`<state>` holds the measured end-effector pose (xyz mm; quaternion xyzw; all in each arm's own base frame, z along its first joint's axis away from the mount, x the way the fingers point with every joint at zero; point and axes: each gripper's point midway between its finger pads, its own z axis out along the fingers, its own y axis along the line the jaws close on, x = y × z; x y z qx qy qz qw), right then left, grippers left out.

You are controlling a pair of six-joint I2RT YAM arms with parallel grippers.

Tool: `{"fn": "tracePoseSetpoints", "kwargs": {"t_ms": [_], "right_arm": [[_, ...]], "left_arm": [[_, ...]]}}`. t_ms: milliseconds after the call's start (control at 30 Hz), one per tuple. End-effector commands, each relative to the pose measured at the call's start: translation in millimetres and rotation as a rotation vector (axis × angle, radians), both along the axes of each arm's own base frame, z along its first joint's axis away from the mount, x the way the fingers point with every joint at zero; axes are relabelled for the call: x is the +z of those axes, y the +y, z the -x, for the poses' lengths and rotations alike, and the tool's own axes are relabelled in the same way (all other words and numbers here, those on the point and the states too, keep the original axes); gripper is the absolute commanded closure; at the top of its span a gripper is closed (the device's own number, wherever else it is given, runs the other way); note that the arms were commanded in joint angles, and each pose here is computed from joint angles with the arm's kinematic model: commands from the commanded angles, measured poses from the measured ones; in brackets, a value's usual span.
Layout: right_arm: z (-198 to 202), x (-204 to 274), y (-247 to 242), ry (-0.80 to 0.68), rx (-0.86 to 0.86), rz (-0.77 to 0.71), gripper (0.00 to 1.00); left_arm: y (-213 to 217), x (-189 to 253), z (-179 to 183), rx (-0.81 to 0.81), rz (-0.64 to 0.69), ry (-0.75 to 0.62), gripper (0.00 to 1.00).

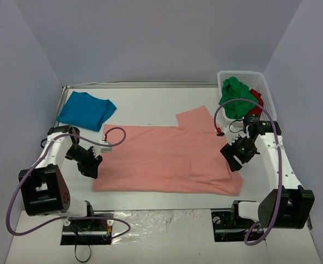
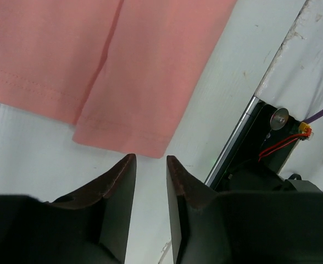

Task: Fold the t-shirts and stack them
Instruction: Fold the flattened tshirt in 1/3 of the way, then grap the side of the flattened tshirt furthest away from the robot with both arms

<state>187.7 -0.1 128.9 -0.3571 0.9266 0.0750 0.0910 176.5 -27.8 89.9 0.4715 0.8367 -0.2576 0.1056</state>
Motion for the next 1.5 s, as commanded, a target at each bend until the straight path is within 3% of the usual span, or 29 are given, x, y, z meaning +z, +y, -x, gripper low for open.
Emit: {"fn": "tracePoseSetpoints", "kwargs": {"t_ms": [0,367,533,800,1033,1467], "right_arm": [[-10,3,-7,-0.004,-0.022,0.032,0.38],[-130,-35,14,-0.095,-0.188,-0.067,0.49],[-174,-42,34,-0.104,-0.212,-0.064,0.61],[-246,-41,64,-0.174,-0.197,-0.018,0.51],[-301,-55,56,-0.222,-0.27,0.025,0.45],[-332,-79,55,-0.228,-0.274,0.042,0.45]], "left_arm": [[1,5,-6,-0.019,0.005,-0.018,0.73],[-22,18,-95,0.181,0.171,-0.089,0.81],[-27,24,-142,0.262,0.195,-0.132,0.87],[-27,23,-210,0.423,0.168,-0.212,0.89],[-12,14,-257,0.583,0.114,-0.34,0.9],[-9,-29,-290,0.618,0.029,-0.23,0.89]]}}
